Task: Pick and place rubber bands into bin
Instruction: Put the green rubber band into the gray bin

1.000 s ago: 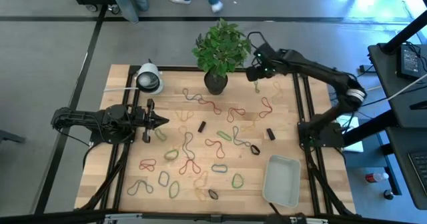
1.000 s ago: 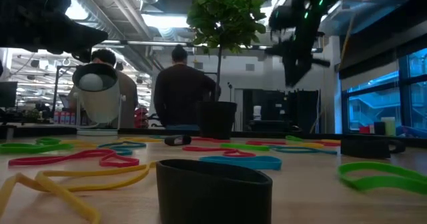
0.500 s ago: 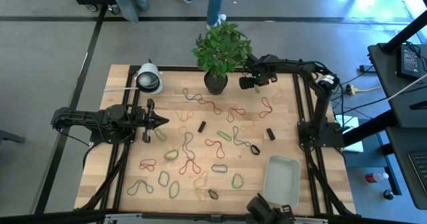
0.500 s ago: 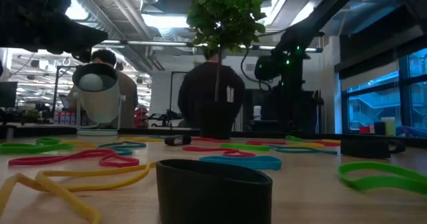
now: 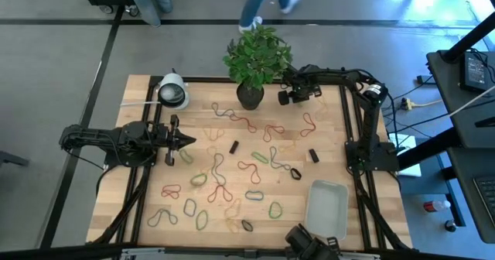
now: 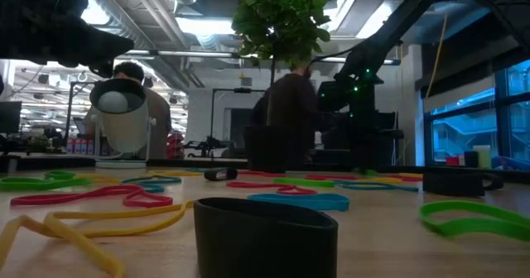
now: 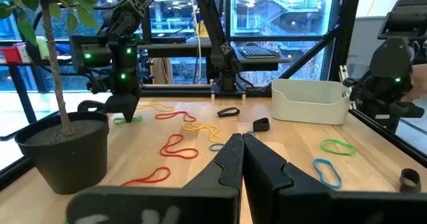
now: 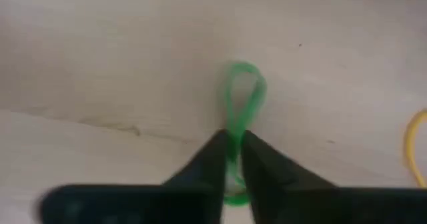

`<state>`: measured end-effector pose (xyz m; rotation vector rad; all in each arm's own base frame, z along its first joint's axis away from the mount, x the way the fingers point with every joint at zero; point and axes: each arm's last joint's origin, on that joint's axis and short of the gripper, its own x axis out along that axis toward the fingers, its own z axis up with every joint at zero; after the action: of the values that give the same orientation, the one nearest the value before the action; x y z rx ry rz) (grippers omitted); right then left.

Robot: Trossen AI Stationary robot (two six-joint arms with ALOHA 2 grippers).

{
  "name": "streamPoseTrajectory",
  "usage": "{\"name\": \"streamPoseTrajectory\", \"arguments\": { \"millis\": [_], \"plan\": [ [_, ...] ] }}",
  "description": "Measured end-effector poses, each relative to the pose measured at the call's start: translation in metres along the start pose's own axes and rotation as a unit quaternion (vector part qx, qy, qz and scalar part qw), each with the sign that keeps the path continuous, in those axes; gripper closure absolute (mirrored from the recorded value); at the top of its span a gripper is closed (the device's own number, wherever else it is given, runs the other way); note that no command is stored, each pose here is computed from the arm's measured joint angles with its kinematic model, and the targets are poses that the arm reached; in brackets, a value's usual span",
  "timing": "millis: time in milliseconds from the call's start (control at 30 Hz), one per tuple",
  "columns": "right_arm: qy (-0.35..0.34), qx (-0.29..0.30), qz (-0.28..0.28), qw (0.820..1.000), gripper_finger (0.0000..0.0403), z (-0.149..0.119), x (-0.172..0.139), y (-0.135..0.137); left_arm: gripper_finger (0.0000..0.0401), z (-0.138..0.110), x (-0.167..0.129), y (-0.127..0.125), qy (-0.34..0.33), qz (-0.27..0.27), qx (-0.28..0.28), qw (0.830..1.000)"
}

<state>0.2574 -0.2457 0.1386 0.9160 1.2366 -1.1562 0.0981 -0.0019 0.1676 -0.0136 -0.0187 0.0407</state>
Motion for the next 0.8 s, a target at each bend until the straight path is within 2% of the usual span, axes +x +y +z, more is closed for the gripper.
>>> {"name": "streamPoseTrajectory", "arguments": {
  "millis": [167,333,600,800],
  "plan": [
    [0.019,-0.006,-0.013,1.000,0.0394,-0.005,-0.002,-0.001,0.0397,0.000,0.000,0.000,0.000,0.000,0.000,1.000],
    [0.000,-0.020,-0.010,1.000,0.0399,-0.014,-0.025,0.001,0.0397,0.000,0.000,0.000,0.000,0.000,0.000,1.000],
    [-0.068,-0.017,-0.021,0.997,0.0401,-0.049,-0.106,-0.012,0.0397,0.000,0.000,0.000,0.000,0.000,0.000,1.000],
    [-0.095,0.004,0.018,0.995,0.0401,-0.102,-0.170,-0.029,0.0397,0.000,0.000,0.000,0.000,0.000,0.000,1.000]
  ]
}}
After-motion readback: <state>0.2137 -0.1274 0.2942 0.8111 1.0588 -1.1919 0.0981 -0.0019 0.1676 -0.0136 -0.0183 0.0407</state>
